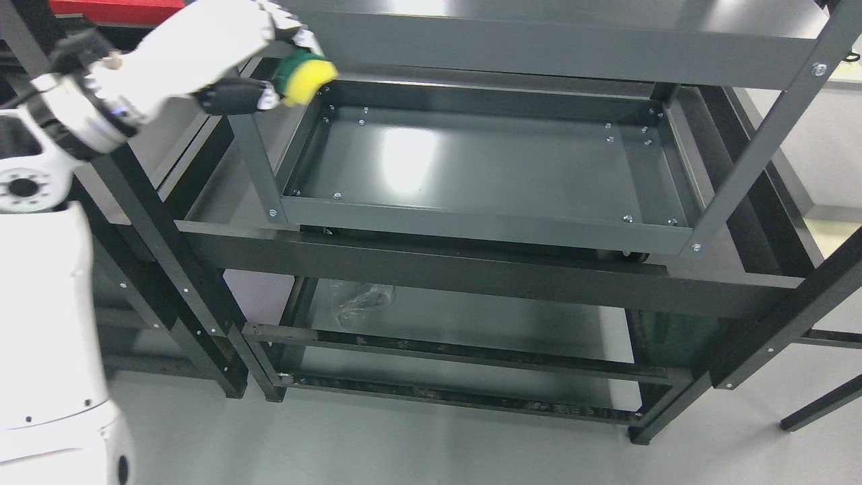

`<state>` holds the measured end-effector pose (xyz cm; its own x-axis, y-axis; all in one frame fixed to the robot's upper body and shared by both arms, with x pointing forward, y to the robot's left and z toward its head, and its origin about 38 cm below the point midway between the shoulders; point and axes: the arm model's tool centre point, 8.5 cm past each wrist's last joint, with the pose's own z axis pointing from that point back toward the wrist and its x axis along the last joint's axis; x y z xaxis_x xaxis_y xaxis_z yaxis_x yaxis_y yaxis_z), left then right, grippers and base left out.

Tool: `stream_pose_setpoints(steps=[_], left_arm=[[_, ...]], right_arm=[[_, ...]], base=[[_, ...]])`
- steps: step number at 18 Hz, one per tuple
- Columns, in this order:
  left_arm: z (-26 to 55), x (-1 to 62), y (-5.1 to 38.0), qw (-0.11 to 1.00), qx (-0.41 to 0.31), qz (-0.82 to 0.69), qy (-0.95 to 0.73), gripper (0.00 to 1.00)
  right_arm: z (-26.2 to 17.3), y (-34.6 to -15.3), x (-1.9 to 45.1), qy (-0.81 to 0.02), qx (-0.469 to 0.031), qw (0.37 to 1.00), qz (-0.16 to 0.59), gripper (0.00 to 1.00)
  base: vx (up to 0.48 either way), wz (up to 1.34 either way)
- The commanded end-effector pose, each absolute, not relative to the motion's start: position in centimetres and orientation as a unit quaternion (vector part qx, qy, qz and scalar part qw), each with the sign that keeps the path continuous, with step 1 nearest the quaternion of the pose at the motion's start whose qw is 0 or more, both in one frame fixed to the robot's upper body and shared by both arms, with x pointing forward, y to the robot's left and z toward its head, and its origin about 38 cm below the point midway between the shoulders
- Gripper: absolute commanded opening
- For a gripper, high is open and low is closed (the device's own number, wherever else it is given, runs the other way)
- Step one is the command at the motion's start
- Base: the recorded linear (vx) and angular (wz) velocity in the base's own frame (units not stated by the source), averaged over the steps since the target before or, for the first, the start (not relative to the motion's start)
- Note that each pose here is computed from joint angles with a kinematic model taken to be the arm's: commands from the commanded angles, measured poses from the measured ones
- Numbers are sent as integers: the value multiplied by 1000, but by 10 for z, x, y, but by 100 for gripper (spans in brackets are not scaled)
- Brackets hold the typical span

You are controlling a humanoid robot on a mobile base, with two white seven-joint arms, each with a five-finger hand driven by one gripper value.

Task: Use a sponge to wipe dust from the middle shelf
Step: 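Wipe the sponge back across the middle shelf toward the robot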

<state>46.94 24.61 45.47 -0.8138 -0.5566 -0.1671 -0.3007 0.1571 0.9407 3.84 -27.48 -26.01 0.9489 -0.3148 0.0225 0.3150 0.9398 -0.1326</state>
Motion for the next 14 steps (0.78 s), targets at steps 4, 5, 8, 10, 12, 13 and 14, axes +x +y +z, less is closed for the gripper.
stream_pose_setpoints(steps=[4,5,8,10,12,13,14], left_arm=[[428,426,2,-98,141,-661,-730,0],[429,420,-8,-116,135,-659,-731,0],[411,402,-37,-151,98,-653,-736,0],[395,398,-54,-141,79,-650,-743,0],[389,401,-59,-121,76,-638,-757,0],[389,402,-59,-115,76,-633,-762,0],[390,404,-57,-113,77,-630,-764,0]], right_arm=[[-259,-287,44,-10,-76,984,-160,100],[-259,-287,44,-10,-76,984,-160,100],[-259,-287,44,-10,-76,984,-160,100],[-259,-287,44,-10,-76,984,-160,100],[-259,-287,44,-10,-76,984,-160,100],[-259,-287,44,-10,-76,984,-160,100],[-259,-287,44,-10,-76,984,-160,100]], base=[[0,0],[0,0],[0,0],[0,0],[0,0],[0,0],[0,0]])
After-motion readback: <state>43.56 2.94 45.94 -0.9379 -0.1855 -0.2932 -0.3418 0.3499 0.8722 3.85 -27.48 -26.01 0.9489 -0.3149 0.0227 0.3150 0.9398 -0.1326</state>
